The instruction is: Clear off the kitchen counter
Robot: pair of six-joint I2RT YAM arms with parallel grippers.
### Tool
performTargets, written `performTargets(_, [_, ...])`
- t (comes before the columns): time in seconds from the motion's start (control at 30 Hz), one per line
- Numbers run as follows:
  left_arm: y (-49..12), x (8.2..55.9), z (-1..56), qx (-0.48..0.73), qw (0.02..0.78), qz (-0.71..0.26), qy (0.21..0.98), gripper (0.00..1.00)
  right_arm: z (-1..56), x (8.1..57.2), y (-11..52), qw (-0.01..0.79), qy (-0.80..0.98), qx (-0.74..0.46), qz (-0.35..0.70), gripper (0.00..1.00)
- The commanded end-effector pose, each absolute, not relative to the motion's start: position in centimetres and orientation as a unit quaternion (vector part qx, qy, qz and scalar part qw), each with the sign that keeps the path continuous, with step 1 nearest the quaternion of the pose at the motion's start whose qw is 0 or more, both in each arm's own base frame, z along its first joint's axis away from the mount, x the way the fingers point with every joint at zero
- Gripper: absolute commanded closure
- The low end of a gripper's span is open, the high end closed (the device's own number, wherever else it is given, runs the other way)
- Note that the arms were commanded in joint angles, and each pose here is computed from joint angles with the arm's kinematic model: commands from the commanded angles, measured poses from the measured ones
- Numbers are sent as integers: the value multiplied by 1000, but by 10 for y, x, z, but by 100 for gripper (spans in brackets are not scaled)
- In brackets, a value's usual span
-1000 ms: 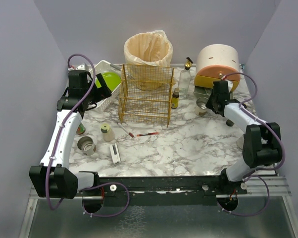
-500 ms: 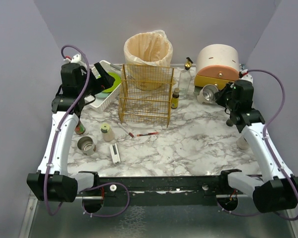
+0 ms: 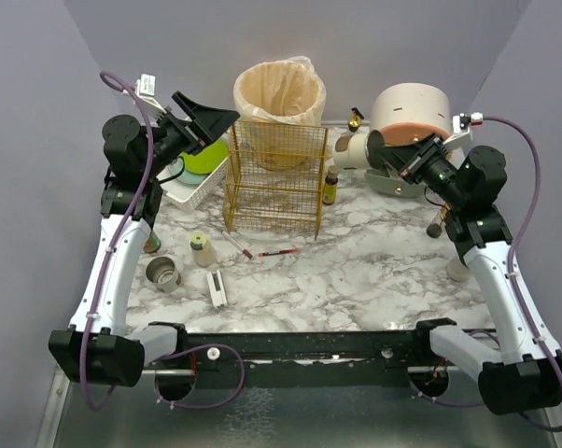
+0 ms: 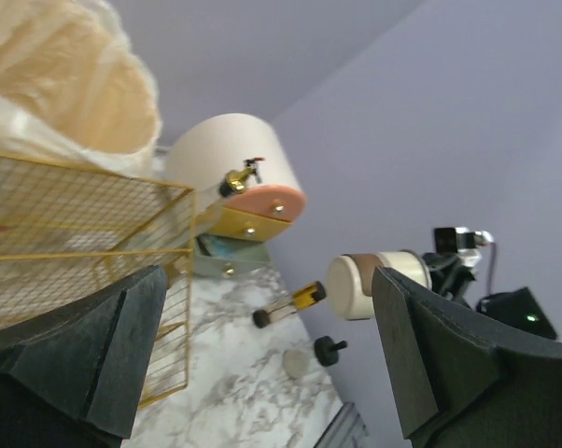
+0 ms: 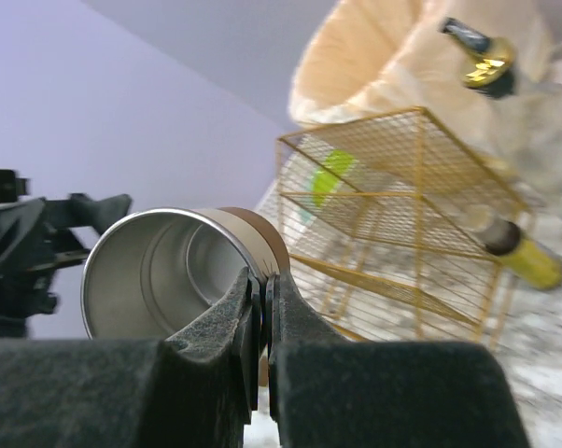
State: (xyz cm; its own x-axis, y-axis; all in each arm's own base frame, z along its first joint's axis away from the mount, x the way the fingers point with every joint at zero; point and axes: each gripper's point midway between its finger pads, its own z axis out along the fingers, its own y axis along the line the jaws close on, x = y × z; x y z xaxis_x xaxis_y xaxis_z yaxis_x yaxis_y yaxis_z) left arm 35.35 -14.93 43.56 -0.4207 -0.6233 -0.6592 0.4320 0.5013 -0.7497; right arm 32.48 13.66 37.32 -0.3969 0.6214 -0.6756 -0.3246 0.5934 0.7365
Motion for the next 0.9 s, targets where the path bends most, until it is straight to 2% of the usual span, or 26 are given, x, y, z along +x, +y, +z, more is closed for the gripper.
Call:
performTargets(0.0, [-181, 323, 479, -25, 521, -596, 610, 1, 430, 315, 167, 522, 642, 60, 558, 100])
performTargets(0.37, [-258, 299, 488, 14, 477, -670, 569, 1, 458, 321, 203, 474, 586, 41, 656, 100])
performTargets(0.87, [-299, 290, 484, 40, 434, -711, 551, 1, 477, 311, 218, 442, 556, 17, 704, 100])
